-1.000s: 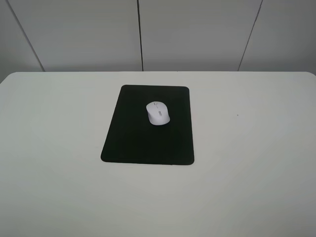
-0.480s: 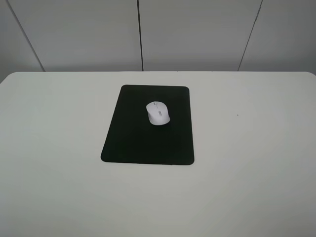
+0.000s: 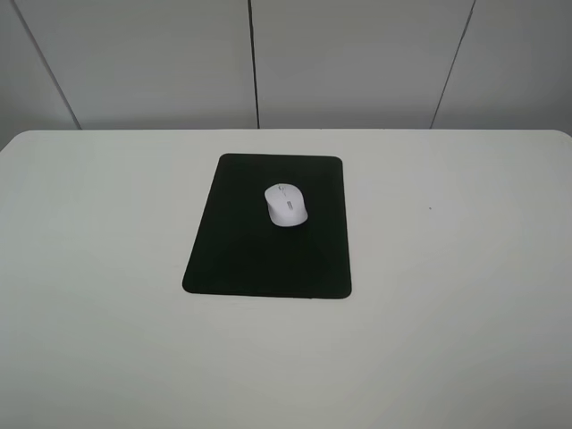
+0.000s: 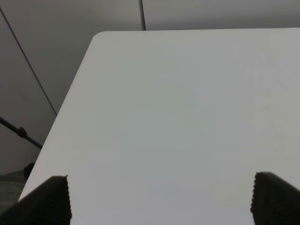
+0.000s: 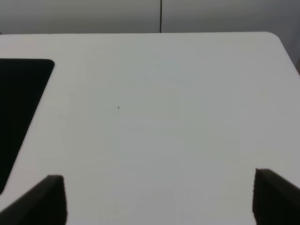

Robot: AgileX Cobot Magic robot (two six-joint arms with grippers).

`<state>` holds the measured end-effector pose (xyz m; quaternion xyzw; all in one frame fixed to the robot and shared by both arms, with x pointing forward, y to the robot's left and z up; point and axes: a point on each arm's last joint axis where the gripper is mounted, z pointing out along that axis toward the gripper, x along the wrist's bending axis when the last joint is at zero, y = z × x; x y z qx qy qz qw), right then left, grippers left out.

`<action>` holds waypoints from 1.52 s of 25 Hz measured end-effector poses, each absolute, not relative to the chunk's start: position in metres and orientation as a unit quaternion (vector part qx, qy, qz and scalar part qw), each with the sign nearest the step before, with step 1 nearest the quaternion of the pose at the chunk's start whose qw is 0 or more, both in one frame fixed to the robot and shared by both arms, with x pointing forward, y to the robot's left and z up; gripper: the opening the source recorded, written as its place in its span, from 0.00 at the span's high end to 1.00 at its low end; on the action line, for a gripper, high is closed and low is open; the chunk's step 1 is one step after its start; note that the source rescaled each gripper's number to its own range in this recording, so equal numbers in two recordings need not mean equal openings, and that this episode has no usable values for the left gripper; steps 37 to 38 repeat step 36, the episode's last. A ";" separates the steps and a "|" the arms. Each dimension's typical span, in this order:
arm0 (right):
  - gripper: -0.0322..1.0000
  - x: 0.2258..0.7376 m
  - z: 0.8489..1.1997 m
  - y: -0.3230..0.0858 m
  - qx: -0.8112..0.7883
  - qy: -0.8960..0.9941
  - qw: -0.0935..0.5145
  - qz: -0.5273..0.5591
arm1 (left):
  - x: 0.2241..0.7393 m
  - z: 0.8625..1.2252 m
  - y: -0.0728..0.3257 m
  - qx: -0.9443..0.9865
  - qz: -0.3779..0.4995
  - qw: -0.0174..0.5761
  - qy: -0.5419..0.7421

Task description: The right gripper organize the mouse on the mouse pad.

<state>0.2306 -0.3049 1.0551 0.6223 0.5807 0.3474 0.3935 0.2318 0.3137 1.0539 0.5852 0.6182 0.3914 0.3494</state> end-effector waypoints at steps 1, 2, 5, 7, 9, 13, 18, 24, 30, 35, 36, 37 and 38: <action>0.14 0.231 1.055 -0.305 0.621 0.582 0.394 0.347 | 0.232 1.054 0.314 0.585 0.391 0.349 0.618; 0.14 0.231 1.055 -0.305 0.621 0.582 0.393 0.347 | 0.232 1.054 0.314 0.585 0.391 0.349 0.618; 0.14 0.231 1.055 -0.305 0.621 0.582 0.394 0.347 | 0.232 1.054 0.314 0.585 0.391 0.349 0.618; 0.14 0.231 1.055 -0.305 0.621 0.583 0.394 0.347 | 0.232 1.054 0.314 0.585 0.391 0.349 0.618; 0.14 0.231 1.055 -0.305 0.620 0.583 0.394 0.347 | 0.232 1.054 0.314 0.585 0.391 0.349 0.618; 0.14 0.231 1.055 -0.305 0.620 0.583 0.394 0.347 | 0.232 1.054 0.314 0.585 0.391 0.349 0.618; 0.14 0.231 1.055 -0.305 0.620 0.583 0.394 0.347 | 0.232 1.054 0.314 0.585 0.391 0.349 0.618; 0.14 0.231 1.055 -0.305 0.620 0.583 0.394 0.347 | 0.232 1.054 0.314 0.585 0.391 0.349 0.618; 0.14 0.231 1.055 -0.305 0.620 0.583 0.394 0.347 | 0.232 1.054 0.314 0.585 0.391 0.349 0.618; 0.14 0.231 1.055 -0.305 0.620 0.583 0.394 0.347 | 0.232 1.054 0.314 0.585 0.391 0.349 0.618; 0.14 0.231 1.055 -0.305 0.620 0.583 0.394 0.347 | 0.232 1.054 0.314 0.585 0.391 0.349 0.618; 0.14 0.231 1.055 -0.305 0.620 0.583 0.394 0.347 | 0.232 1.054 0.314 0.585 0.391 0.349 0.618; 0.14 0.231 1.055 -0.305 0.620 0.583 0.394 0.347 | 0.232 1.054 0.314 0.585 0.391 0.349 0.618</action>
